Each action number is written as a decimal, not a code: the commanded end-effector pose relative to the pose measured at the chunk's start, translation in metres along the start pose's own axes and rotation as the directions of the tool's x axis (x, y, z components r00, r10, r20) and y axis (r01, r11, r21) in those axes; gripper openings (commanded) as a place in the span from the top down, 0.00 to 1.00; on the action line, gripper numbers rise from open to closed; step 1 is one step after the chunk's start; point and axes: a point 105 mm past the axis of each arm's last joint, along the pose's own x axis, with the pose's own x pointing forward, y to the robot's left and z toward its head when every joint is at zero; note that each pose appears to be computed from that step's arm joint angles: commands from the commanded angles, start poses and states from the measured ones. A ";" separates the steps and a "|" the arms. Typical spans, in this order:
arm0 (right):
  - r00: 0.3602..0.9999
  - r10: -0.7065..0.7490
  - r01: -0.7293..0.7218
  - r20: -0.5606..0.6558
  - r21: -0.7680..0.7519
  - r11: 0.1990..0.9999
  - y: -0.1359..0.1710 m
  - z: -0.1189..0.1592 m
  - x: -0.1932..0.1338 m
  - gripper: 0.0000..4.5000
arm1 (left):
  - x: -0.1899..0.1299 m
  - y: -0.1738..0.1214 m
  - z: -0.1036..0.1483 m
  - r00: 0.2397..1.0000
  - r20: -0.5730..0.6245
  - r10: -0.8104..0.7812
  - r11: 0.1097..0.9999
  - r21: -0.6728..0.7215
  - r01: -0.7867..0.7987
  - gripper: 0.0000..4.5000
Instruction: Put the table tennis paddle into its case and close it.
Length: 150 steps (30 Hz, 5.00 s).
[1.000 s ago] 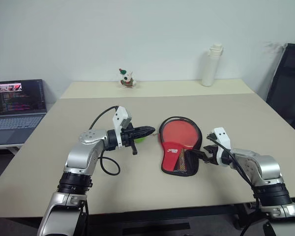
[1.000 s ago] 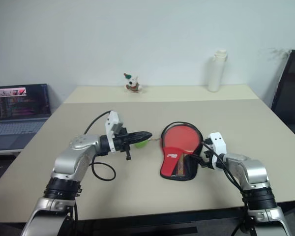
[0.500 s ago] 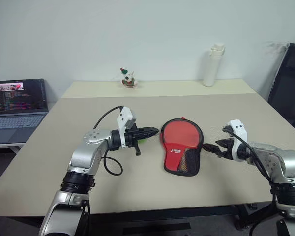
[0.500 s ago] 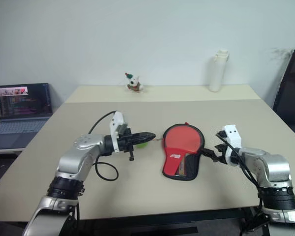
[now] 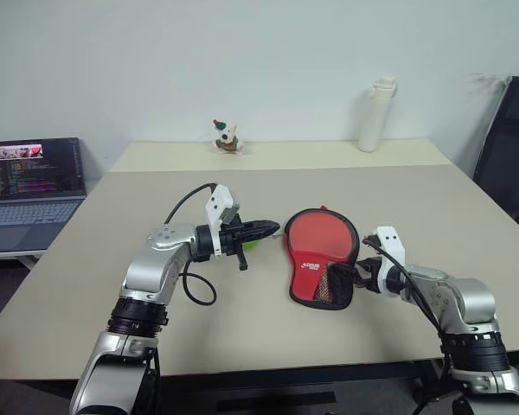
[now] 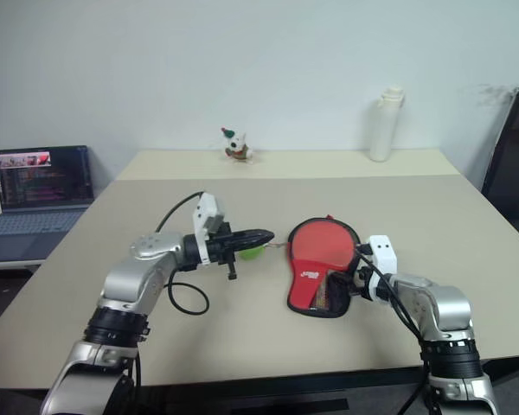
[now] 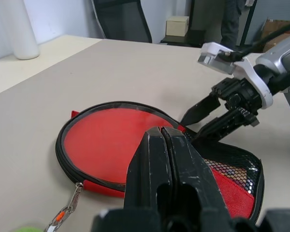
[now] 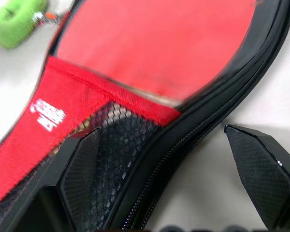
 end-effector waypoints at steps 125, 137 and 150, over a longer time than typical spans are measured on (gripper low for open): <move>0.921 0.376 -0.342 0.104 -0.249 0.906 0.109 0.026 -0.043 0.00 | -0.038 0.064 -0.118 0.845 -0.451 0.286 0.894 -0.191 -0.405 0.13; 0.881 0.448 -0.385 0.151 -0.323 0.865 0.142 0.047 -0.012 0.00 | -0.042 0.060 -0.119 0.855 -0.443 0.270 0.898 -0.206 -0.390 0.99; 0.954 0.300 -0.288 -0.032 -0.391 0.874 0.139 -0.025 0.042 0.00 | -0.035 0.069 -0.104 0.853 -0.414 0.317 0.905 -0.137 -0.403 1.00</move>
